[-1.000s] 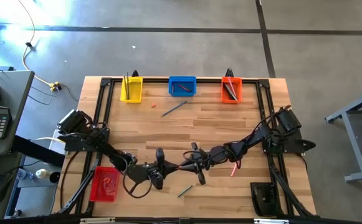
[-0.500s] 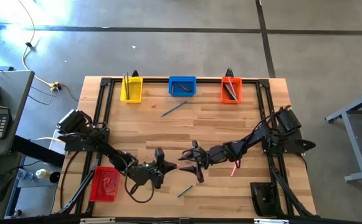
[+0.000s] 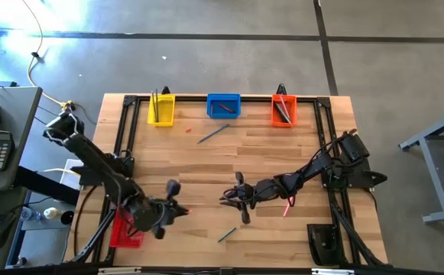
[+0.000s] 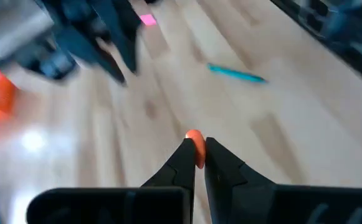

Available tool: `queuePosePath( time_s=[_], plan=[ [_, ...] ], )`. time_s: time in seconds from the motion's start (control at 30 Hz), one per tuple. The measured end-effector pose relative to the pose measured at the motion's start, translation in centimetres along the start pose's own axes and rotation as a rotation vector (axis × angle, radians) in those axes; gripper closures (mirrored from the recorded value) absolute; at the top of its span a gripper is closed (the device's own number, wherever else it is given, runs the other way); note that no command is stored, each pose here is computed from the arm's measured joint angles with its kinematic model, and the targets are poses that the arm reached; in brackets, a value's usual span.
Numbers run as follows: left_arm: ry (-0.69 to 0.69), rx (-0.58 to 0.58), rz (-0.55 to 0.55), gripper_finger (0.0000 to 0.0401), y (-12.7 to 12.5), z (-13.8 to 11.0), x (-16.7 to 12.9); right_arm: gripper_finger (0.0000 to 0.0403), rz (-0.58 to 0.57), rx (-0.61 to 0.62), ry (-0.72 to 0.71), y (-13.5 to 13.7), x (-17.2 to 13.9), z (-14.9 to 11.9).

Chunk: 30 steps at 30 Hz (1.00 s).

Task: Sort crayons/erasers/pens/pencils in bins
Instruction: Put the orange eraser into the red bin

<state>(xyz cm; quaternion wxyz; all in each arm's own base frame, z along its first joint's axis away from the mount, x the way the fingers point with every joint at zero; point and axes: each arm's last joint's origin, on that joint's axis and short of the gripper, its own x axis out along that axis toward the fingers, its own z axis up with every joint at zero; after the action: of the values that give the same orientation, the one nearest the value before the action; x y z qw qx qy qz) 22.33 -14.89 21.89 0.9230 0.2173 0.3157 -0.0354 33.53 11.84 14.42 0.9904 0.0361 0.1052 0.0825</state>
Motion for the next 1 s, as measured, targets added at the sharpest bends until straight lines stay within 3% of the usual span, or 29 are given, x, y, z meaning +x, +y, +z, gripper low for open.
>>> queuePosePath(
  time_s=[0.13, 0.4, 0.7, 1.0],
  plan=[
    [0.155, -0.085, -0.111, 0.0398, -0.5, 0.6, -2.3, 0.0395, 0.008, -0.054, 0.001, -0.1, 0.0, 0.0],
    [0.487, -0.381, -0.291, 0.0398, -2.3, 0.0, -5.6, 0.0390, 0.016, -0.047, 0.004, -0.4, 0.1, 0.0],
    [0.689, -0.550, -0.276, 0.0398, -5.0, -2.2, -8.5, 0.0401, 0.034, -0.056, 0.007, 0.1, 0.0, -0.1],
    [0.772, -0.598, -0.260, 0.0398, -7.2, -3.1, -9.2, 0.0402, 0.032, -0.058, 0.010, 0.1, 0.0, -0.1]
  ],
)
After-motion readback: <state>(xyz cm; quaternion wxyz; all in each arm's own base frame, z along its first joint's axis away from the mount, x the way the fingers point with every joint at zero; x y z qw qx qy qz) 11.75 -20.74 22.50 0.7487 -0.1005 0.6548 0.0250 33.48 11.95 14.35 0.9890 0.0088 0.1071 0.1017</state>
